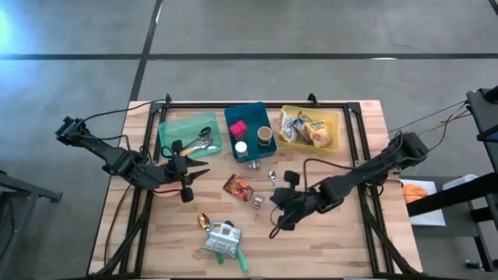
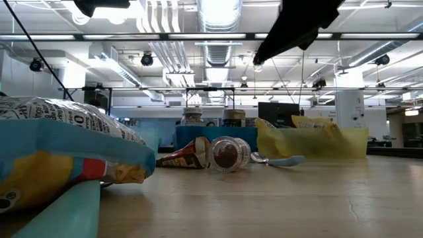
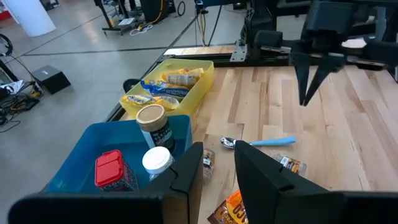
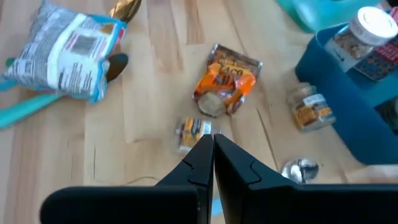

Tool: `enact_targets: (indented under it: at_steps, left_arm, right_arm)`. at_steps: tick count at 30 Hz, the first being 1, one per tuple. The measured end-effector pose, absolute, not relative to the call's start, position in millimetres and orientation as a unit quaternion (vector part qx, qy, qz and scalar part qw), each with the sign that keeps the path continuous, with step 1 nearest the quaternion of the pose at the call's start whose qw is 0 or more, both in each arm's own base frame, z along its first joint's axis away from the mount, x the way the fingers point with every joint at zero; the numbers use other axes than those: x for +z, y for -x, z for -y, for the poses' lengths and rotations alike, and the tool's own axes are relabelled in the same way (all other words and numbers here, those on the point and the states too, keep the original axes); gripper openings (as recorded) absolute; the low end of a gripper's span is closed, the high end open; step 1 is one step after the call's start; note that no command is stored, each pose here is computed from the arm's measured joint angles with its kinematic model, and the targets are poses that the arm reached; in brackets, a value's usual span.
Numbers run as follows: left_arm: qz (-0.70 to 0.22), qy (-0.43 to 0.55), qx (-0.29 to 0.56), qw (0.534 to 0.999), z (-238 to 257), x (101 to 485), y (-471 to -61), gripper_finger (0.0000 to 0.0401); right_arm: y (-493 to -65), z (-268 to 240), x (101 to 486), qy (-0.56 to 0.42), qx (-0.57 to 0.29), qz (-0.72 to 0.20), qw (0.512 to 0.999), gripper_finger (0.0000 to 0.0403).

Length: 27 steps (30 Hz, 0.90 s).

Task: Pick & Place Food Item
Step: Put the bottom brown seasoning bottle into the blue bin

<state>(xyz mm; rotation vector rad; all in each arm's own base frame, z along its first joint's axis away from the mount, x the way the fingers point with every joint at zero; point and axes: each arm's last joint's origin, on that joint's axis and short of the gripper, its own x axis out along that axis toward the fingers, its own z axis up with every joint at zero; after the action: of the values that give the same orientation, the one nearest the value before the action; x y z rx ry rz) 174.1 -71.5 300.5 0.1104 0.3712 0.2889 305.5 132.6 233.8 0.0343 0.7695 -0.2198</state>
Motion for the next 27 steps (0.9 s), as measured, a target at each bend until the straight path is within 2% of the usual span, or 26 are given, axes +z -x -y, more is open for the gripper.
enact_targets:
  at_steps: [5,8,12,16,22,27]
  left_arm:
    - [-0.184,-0.055,0.143,0.971,71.5,300.4,-174.2,0.0094]
    - [-0.184,-0.055,0.143,0.971,71.5,300.4,-174.2,0.0094]
    - [-0.184,-0.055,0.143,0.971,71.5,300.4,-174.2,0.0094]
    - [-0.184,-0.055,0.143,0.971,71.4,300.4,-174.2,0.0094]
    - [-0.185,-0.055,0.143,0.971,71.5,300.3,-174.2,0.0094]
    - [-0.186,-0.056,0.143,0.97,71.4,300.0,-174.1,0.0094]
  right_arm:
    - [-316.5,-140.1,230.2,-0.039,-0.092,-0.389,0.916,0.0044]
    - [-324.0,-145.4,229.3,-0.086,-0.084,-0.387,0.914,0.009]
    - [-330.9,-150.9,224.4,-0.075,-0.065,-0.404,0.91,0.0156]
    - [-337.3,-155.6,220.7,-0.05,-0.055,-0.409,0.909,0.0201]
    - [-348.2,-159.6,206.8,0.014,-0.046,-0.433,0.9,0.0221]
    - [-355.5,-165.6,189.4,0.149,0.008,-0.478,0.866,0.0221]
